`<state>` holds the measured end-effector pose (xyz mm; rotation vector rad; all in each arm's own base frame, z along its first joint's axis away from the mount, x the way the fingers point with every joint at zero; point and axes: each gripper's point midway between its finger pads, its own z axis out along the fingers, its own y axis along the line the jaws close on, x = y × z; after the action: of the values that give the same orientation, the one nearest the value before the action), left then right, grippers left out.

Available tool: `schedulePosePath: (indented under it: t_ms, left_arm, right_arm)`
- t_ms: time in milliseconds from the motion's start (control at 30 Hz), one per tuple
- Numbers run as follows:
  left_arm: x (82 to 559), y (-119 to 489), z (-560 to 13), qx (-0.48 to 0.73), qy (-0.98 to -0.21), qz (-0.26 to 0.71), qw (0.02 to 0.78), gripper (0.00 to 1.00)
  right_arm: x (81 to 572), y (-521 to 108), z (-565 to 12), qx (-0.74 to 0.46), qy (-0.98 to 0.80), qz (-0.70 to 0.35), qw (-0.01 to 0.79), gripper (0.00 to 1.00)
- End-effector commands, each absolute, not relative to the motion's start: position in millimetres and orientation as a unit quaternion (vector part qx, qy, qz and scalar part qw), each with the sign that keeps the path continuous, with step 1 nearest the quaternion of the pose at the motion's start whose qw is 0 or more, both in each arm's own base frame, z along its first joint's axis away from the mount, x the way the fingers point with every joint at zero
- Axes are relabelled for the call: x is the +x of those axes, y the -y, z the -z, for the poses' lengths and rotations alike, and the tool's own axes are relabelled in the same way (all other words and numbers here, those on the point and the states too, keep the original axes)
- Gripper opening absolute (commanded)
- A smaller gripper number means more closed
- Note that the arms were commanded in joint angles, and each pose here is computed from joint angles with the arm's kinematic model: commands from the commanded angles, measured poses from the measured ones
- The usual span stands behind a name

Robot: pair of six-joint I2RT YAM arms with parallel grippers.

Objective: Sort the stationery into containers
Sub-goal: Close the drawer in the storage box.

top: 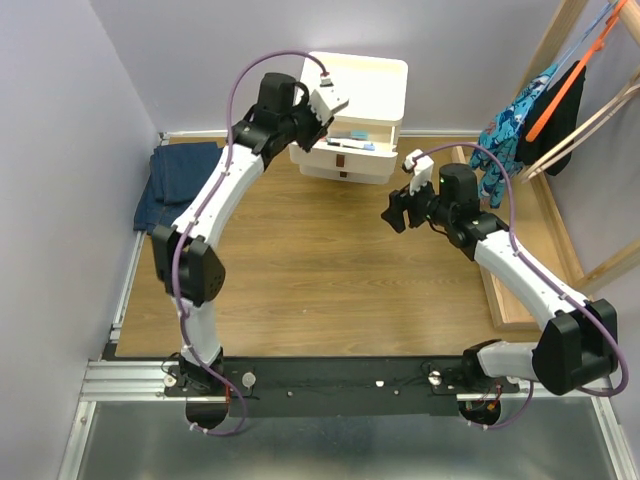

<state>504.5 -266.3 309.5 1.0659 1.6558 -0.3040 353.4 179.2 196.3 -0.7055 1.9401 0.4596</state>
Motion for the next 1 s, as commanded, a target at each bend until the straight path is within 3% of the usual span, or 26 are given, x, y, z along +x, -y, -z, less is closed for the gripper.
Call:
schedulePosePath:
  t_ms: [0,100,200,667,967]
  left_arm:
    - [445,270,-320,0.455,-0.68,0.198,0.54,0.12]
    - [432,280,-293,0.455,-0.694,0.24,0.504,0.03]
    - [428,295,-276,0.459,-0.698,0.263,0.483,0.01]
    - [444,348,-244,0.468,-0.696,0.289,0.461,0.0]
    - [487,353,-240,0.457,-0.701,0.238,0.493,0.0]
  right_arm:
    - [362,-174,-206,-0.274,-0.79,-0.183,0.517,0.76]
    - [365,-171,-205,-0.268,-0.792,-0.178,0.519,0.76]
    - [365,-170,-204,-0.264,-0.794,-0.176,0.518,0.76]
    - [365,-153,-202,-0.238,-0.802,-0.163,0.523,0.76]
    - [364,-143,-194,-0.227,-0.811,-0.158,0.516,0.76]
